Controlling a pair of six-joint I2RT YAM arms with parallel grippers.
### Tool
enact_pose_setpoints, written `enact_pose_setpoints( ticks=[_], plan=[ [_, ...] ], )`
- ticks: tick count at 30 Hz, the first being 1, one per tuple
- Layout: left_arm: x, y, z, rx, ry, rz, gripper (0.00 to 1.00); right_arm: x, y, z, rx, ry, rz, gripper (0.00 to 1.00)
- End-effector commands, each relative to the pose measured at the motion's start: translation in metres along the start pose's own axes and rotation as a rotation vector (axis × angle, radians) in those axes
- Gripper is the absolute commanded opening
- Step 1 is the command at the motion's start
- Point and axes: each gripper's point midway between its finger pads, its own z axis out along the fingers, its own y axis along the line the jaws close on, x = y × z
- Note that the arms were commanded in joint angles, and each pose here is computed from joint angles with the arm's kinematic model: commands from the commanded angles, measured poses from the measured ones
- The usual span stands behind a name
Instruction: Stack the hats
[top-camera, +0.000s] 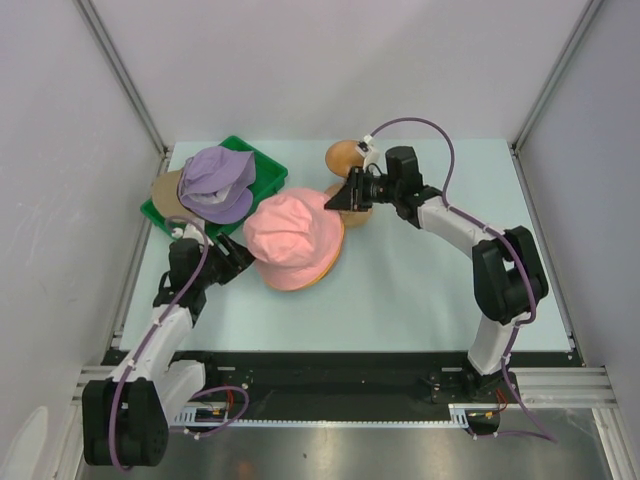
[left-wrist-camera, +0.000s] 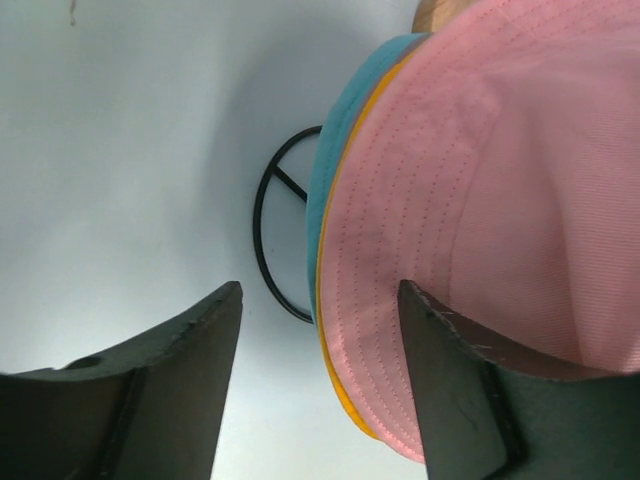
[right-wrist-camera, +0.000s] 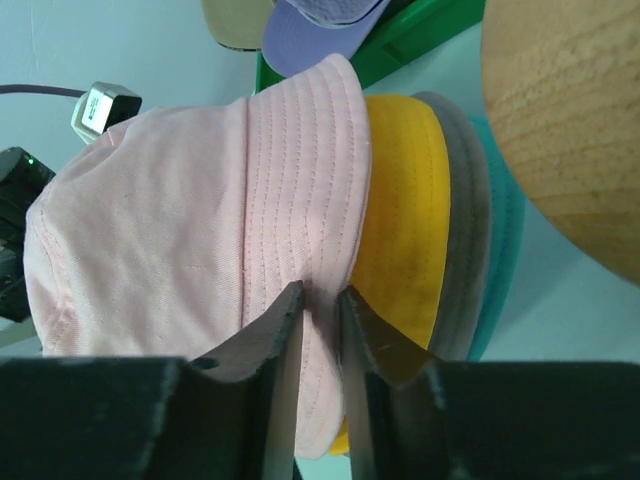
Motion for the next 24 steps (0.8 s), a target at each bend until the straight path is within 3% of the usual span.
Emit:
enact_pose_setpoints(
  ticks=[1, 3, 4, 10, 18, 24],
  plan=[
    [-0.008, -0.019, -0.002, 0.102, -0.045, -0.019, 0.65, 0.003, 0.005, 0.003, -0.018, -0.006, 0.008, 0.12],
    [-0.007, -0.017, -0.001, 0.096, -0.041, -0.018, 0.64, 0.006, -0.003, 0.000, 0.033, -0.014, 0.024, 0.01],
    [-0.007, -0.017, 0.000, 0.094, -0.041, -0.019, 0.64, 0.007, -0.007, -0.002, 0.061, -0.018, 0.032, 0.00],
    [-0.006, -0.014, 0.005, 0.085, -0.028, -0.020, 0.62, 0.024, -0.043, -0.006, 0.232, -0.016, 0.078, 0.00],
    [0.004, 0.000, 0.008, 0.037, 0.002, -0.002, 0.61, 0.069, -0.074, -0.013, 0.399, 0.094, 0.107, 0.00],
    [0.007, 0.005, 0.008, 0.025, 0.010, 0.017, 0.61, 0.090, -0.081, -0.022, 0.458, 0.126, 0.108, 0.00]
  ],
)
